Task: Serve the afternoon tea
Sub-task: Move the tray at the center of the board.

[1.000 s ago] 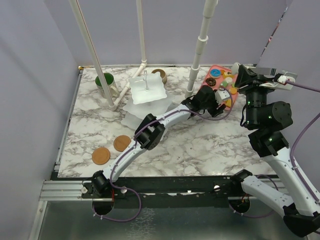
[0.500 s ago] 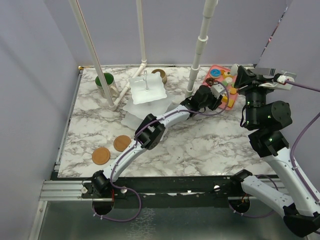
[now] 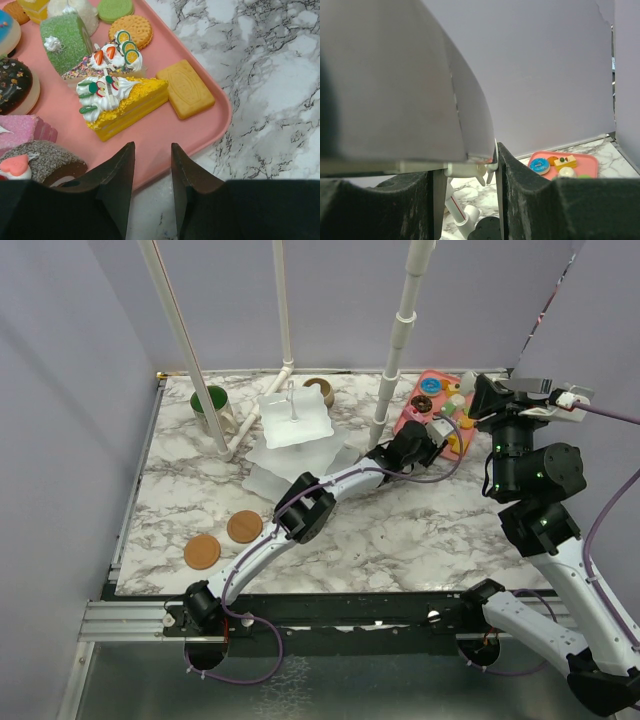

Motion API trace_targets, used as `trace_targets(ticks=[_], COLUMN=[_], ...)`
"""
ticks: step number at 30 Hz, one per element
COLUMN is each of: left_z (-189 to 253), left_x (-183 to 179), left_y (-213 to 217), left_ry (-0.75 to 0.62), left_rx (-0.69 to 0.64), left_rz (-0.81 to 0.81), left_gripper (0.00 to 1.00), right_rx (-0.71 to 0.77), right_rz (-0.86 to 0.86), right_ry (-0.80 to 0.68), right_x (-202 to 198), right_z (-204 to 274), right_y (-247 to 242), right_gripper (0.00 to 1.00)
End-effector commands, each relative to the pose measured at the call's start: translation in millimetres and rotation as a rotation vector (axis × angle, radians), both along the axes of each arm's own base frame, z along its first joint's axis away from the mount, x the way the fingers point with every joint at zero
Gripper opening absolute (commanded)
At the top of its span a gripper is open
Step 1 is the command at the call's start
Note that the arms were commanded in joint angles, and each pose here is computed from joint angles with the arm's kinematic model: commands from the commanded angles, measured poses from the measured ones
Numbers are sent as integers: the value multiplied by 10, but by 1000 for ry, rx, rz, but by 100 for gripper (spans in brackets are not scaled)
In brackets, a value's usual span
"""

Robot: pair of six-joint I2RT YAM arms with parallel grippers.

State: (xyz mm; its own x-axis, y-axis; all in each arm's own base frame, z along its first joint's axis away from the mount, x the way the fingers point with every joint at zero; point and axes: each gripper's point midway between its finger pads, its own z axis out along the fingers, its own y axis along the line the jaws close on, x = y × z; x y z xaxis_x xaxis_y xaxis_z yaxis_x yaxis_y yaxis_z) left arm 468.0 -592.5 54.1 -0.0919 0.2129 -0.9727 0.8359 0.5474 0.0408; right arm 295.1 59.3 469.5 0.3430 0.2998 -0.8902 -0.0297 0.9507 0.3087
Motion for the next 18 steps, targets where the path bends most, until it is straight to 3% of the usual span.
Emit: trace_targets(ticks=[1,18], left_z=[-106,-409], left_x=[9,-275], left_y=[36,248], left_ry=[-26,132], left_rx=[48,231], left_rz=[6,-33], left_gripper=[36,36], right_rx=[6,6], right_rz=[7,-6], right_ry=[3,-7], right_x=[-31,-127], right_z=[-18,81], right_y=[-11,-83], right_gripper=[27,27])
